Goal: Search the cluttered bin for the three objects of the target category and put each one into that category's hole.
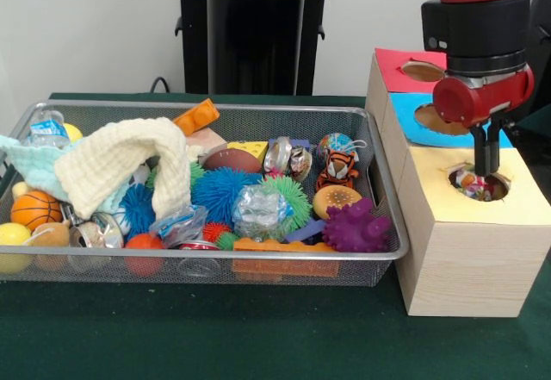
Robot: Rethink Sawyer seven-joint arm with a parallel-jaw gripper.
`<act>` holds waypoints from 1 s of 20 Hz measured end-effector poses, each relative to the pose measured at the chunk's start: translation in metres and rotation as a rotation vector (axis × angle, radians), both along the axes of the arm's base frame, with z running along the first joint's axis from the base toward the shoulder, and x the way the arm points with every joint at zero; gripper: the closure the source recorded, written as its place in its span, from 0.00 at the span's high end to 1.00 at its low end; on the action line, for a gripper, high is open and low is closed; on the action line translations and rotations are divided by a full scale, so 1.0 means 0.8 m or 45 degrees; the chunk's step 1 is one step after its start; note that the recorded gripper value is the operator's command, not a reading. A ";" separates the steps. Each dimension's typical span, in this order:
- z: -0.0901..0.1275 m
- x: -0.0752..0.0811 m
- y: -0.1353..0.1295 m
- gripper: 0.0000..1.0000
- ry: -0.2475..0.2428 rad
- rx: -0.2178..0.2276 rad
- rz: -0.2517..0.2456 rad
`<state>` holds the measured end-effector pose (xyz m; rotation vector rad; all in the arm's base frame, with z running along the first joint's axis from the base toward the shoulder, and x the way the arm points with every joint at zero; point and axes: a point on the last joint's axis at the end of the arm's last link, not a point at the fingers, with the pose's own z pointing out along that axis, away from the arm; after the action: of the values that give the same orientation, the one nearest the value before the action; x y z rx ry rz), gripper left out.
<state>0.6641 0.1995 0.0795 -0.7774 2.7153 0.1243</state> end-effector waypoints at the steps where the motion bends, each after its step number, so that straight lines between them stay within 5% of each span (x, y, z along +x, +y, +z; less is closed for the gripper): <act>1: 0.000 -0.001 0.000 0.00 -0.007 -0.011 0.001; 12: 0.000 -0.004 -0.031 0.00 -0.065 -0.145 0.006; 20: 0.006 0.004 -0.033 0.00 -0.091 -0.165 0.012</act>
<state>0.6672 0.1732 0.0841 -0.8148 2.6732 -0.0772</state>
